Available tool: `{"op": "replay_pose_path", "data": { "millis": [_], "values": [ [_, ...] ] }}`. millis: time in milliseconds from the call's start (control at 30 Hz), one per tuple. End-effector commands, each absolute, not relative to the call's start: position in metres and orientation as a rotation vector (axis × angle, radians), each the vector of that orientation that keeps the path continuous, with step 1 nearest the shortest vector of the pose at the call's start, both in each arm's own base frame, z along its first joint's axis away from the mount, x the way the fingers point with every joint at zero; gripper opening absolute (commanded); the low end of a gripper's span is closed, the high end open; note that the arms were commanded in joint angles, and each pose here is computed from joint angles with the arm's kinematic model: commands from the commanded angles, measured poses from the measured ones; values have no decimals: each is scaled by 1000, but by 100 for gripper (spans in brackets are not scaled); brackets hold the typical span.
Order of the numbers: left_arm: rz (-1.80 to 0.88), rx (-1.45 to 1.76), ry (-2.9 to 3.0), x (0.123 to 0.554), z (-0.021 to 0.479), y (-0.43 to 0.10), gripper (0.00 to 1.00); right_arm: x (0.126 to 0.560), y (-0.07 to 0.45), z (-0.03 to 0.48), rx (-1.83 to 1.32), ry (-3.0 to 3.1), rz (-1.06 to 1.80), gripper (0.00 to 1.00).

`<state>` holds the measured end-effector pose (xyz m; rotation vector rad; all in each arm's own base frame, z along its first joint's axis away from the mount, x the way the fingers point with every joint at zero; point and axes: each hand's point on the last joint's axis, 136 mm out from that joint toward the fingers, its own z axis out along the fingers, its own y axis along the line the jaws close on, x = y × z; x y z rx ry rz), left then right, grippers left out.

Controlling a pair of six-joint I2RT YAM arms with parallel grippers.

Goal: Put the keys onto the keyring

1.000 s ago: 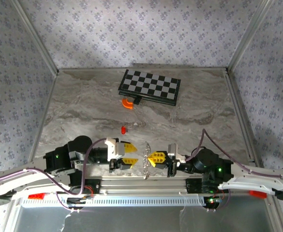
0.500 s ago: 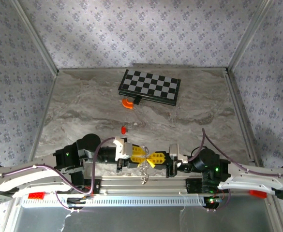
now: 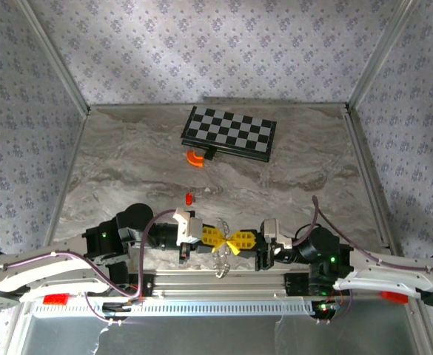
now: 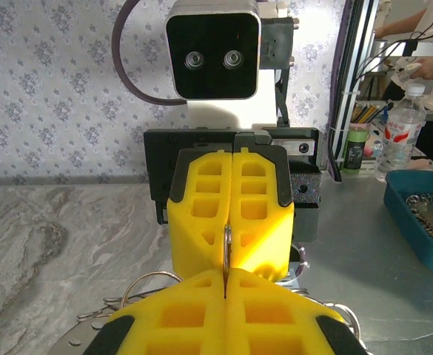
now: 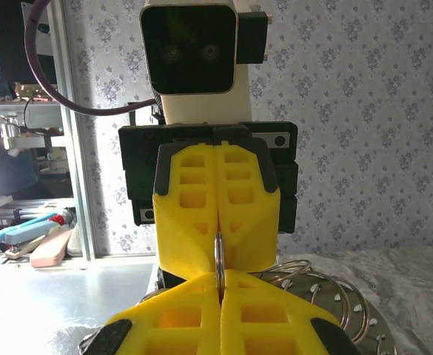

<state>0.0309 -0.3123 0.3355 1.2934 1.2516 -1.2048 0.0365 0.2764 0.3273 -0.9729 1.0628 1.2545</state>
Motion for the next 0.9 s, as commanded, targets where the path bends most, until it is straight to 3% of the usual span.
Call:
{"op": "replay_pose_path", "data": {
  "millis": [0,267,433,600,867],
  "values": [
    [-1224,1275,1189,26,358,-309,0,36,274,336,-940,1036,1276,0],
    [-1140,1320,1267,31,350,-299,0,46,278,318,-1013,1192,1154,1],
    [-1025,1368,1346,38,343,-286,0,50,273,299,-1090,1327,1022,25],
    [-905,1401,1404,47,335,-274,0,56,259,290,-1150,1420,860,39],
    [-820,1467,1471,53,320,-276,0,56,274,291,-1229,1434,779,39]
  ]
}}
